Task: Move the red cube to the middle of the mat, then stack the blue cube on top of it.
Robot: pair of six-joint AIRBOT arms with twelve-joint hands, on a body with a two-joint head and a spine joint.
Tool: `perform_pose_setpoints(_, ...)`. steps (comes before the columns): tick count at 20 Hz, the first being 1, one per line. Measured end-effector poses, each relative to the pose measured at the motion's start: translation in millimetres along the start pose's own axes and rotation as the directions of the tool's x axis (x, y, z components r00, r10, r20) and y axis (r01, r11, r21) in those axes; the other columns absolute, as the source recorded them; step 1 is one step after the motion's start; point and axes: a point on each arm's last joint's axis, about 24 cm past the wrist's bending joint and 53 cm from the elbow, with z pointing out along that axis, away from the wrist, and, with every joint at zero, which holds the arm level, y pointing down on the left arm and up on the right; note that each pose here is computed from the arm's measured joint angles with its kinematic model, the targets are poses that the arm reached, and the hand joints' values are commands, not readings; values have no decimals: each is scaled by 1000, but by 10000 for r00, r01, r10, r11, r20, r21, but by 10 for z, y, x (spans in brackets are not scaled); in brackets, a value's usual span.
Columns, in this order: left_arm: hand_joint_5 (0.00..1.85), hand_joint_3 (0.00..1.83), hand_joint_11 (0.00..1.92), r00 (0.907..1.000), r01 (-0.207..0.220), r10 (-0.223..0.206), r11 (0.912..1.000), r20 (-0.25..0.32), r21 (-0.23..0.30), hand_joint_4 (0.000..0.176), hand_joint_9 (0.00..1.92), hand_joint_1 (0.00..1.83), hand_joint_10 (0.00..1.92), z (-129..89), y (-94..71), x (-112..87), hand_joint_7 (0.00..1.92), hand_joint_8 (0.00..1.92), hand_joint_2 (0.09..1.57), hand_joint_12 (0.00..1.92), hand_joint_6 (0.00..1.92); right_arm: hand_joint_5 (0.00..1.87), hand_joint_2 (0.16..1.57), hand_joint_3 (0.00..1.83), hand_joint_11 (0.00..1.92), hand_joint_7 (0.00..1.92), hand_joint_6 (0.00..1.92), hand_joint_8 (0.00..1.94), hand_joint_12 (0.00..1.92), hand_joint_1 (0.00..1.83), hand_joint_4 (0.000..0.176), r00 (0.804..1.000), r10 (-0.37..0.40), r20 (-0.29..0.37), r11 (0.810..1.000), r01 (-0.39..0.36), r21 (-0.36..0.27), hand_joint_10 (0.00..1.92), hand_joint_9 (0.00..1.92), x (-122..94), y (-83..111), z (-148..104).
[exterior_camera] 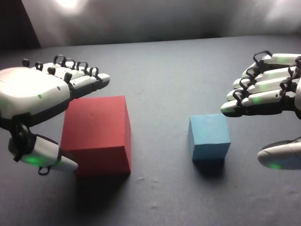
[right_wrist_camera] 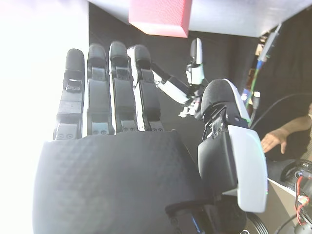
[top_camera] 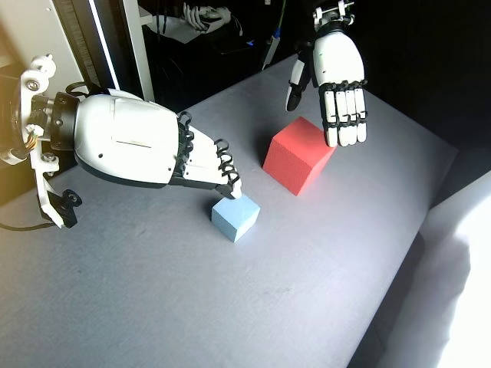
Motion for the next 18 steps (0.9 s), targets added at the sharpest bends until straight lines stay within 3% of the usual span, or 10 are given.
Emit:
perform_pose_setpoints(4,0,0,0,9988,290,-278,9991,405,-303,0,0,1023,0,23,60,-45,0,0,884,0,0,372,1256,0,0,346,1,1,676,0,0,10000,-61,2,10000,61,1,3,299,0,0,0)
perform_pose_setpoints(6,0,0,0,9988,398,-384,9983,311,-429,0,0,1032,0,43,64,23,0,0,884,0,0,372,1254,0,0,344,1,0,700,0,0,10000,-72,0,10000,72,0,2,300,0,0,0)
perform_pose_setpoints(14,0,5,0,9998,181,-182,9991,-26,-374,0,0,1052,0,123,-7,202,0,0,892,0,0,378,1251,0,0,344,1,1,687,0,0,10000,-100,2,10000,100,1,1,303,0,0,0)
perform_pose_setpoints(18,0,0,0,9999,76,-79,9992,-83,-397,0,0,1080,0,206,39,220,0,0,875,0,0,374,1249,0,0,349,4,2,691,0,0,9999,-123,2,9999,123,1,4,301,0,0,0)
